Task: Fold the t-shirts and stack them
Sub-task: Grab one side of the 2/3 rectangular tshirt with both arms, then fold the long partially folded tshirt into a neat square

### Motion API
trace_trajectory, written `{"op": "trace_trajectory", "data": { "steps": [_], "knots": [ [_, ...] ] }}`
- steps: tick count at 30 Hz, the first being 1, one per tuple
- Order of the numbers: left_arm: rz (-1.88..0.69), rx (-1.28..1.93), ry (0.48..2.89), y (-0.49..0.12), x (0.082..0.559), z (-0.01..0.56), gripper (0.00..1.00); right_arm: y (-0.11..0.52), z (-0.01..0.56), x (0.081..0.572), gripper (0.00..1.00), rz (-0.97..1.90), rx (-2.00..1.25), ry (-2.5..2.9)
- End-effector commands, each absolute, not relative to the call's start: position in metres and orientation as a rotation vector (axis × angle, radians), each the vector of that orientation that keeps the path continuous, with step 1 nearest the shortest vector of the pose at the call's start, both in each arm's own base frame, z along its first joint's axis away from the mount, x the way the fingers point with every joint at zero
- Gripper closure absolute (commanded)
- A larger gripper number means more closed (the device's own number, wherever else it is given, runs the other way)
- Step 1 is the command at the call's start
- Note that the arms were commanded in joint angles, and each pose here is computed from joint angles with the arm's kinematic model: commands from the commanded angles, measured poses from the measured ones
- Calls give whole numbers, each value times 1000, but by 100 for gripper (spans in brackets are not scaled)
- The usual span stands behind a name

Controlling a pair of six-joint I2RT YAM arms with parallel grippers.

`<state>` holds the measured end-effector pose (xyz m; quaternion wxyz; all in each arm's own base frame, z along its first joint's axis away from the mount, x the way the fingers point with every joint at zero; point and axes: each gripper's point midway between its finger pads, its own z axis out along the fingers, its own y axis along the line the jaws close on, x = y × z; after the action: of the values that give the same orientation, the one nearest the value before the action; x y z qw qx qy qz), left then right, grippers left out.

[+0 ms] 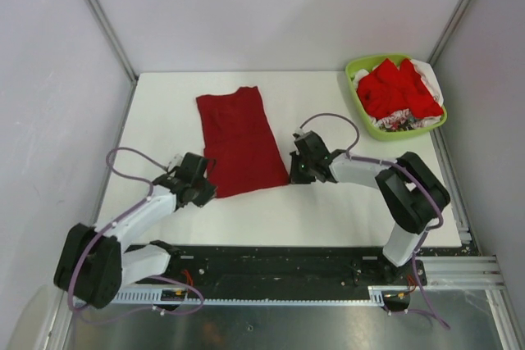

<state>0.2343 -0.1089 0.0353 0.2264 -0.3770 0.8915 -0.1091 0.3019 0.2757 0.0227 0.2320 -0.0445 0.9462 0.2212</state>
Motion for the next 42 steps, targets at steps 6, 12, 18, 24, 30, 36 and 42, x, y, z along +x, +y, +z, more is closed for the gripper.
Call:
{"op": "trace_trajectory", "data": {
  "steps": [6,12,18,24,30,36,42],
  "knots": [
    [-254,-1088,2500,-91,185,32,100,303,39,223,100,658,-196,2613],
    [-264,-1027,2506,-88,179,38,100,306,38,210,100,618,-213,2607],
    [-293,-870,2496,-93,196,63,100,299,59,219,100,598,-191,2539],
    [-337,-773,2448,-98,210,92,100,296,84,227,100,598,-180,2473],
    [-374,-705,2367,-101,229,133,100,296,123,245,100,570,-179,2380],
    [-385,-656,2268,-103,256,181,100,295,162,276,100,556,-150,2284],
    [-356,-668,2238,-101,286,202,100,294,198,316,100,566,-100,2187]
  ]
}}
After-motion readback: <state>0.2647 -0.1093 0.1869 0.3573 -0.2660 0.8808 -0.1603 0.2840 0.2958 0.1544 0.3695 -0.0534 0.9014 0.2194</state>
